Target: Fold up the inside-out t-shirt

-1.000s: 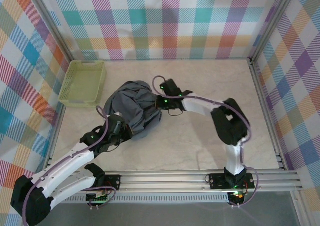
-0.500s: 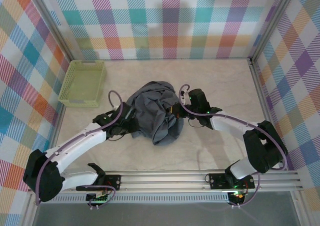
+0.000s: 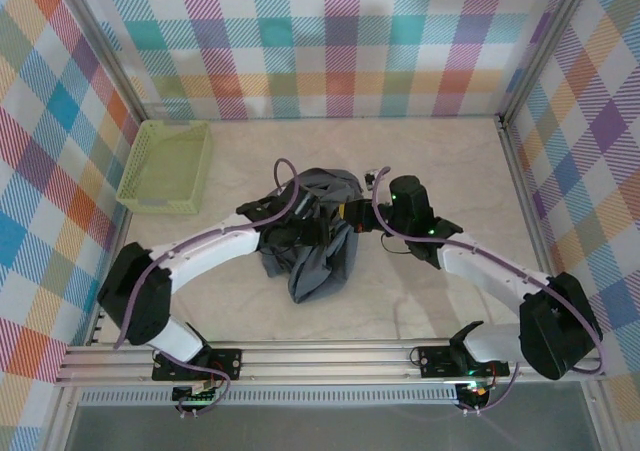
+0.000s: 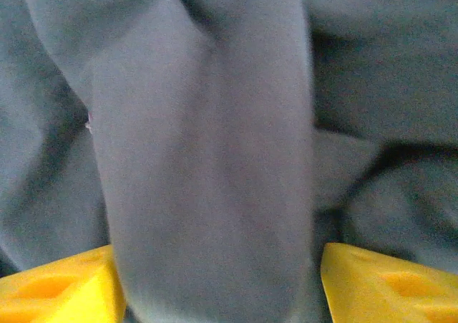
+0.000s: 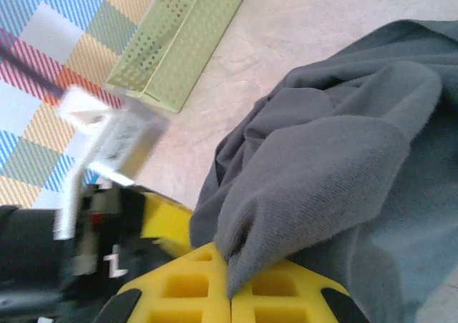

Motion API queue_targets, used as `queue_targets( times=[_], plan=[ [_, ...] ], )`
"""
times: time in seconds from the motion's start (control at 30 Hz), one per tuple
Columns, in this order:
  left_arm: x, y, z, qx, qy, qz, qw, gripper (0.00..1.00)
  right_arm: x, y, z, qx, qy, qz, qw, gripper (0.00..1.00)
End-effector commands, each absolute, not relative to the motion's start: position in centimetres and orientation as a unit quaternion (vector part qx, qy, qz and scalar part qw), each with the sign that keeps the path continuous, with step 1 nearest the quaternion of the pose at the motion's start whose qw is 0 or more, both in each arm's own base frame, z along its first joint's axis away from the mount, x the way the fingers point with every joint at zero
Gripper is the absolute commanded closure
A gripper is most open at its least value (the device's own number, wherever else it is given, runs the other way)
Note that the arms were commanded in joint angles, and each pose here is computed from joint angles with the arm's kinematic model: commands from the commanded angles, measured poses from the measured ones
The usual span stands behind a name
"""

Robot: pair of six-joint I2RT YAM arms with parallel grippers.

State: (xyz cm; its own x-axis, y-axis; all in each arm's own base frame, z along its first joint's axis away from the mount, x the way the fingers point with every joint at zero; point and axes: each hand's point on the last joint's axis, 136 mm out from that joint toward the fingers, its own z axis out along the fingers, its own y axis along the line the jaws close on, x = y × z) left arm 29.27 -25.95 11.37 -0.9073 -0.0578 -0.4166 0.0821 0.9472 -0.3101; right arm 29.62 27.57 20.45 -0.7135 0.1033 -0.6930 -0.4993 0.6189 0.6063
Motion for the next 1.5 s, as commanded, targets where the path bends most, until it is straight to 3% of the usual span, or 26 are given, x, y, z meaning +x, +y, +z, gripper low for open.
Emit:
queue_targets(
  times=[0.0, 0.07, 0.17, 0.43, 0.53, 0.63, 0.67, 0.73, 0.83, 0.87, 0.97, 1.07, 1.47],
  plan=[
    [30.9, -25.1, 11.6, -0.007, 0.961, -0.131, 0.242, 0.50, 28.9, 27.4, 23.2, -0.154, 0.803, 0.423, 0.390, 1.00],
    [31.3, -23.6, 11.3, -0.023, 0.961, -0.122, 0.246, 0.74, 28.6, 26.7, 24.3, -0.160, 0.798, 0.414, 0.408, 1.00],
    [31.8, -21.3, 12.0, -0.046, 0.957, -0.127, 0.257, 1.00, 28.5, 25.0, 26.1, -0.155, 0.791, 0.411, 0.426, 1.00],
    [29.7, -16.4, 19.5, -0.093, 0.895, -0.218, 0.377, 1.00, 29.1, 20.4, 28.5, -0.114, 0.783, 0.414, 0.450, 1.00],
    [28.8, -15.5, 16.9, -0.104, 0.908, -0.210, 0.347, 1.00, 28.4, 20.5, 28.3, -0.119, 0.777, 0.427, 0.447, 1.00],
    [27.9, -11.9, 10.4, -0.153, 0.954, -0.091, 0.243, 1.00, 27.8, 20.9, 27.3, -0.123, 0.771, 0.448, 0.435, 1.00],
    [27.7, -11.1, 8.7, -0.159, 0.964, -0.065, 0.203, 0.95, 27.6, 21.3, 27.0, -0.126, 0.767, 0.461, 0.428, 1.00],
    [27.5, -11.5, 6.8, -0.133, 0.977, -0.046, 0.160, 0.70, 27.3, 22.0, 26.7, -0.133, 0.760, 0.484, 0.413, 1.00],
    [27.9, -14.0, 9.9, -0.065, 0.972, -0.043, 0.220, 0.34, 26.9, 22.8, 26.4, -0.141, 0.760, 0.491, 0.402, 1.00],
    [28.0, -15.3, 11.9, -0.037, 0.964, -0.054, 0.257, 0.28, 26.8, 23.0, 26.4, -0.146, 0.760, 0.489, 0.402, 1.00],
    [27.7, -20.0, 17.0, 0.023, 0.935, -0.146, 0.321, 0.22, 26.5, 23.6, 26.6, -0.158, 0.758, 0.488, 0.403, 1.00],
    [27.2, -24.2, 19.0, 0.069, 0.915, -0.225, 0.329, 0.19, 26.4, 23.9, 26.9, -0.163, 0.756, 0.487, 0.405, 1.00],
    [27.1, -31.4, 15.8, 0.171, 0.913, -0.234, 0.287, 0.23, 26.1, 24.0, 27.5, -0.163, 0.759, 0.480, 0.408, 1.00]
  ],
)
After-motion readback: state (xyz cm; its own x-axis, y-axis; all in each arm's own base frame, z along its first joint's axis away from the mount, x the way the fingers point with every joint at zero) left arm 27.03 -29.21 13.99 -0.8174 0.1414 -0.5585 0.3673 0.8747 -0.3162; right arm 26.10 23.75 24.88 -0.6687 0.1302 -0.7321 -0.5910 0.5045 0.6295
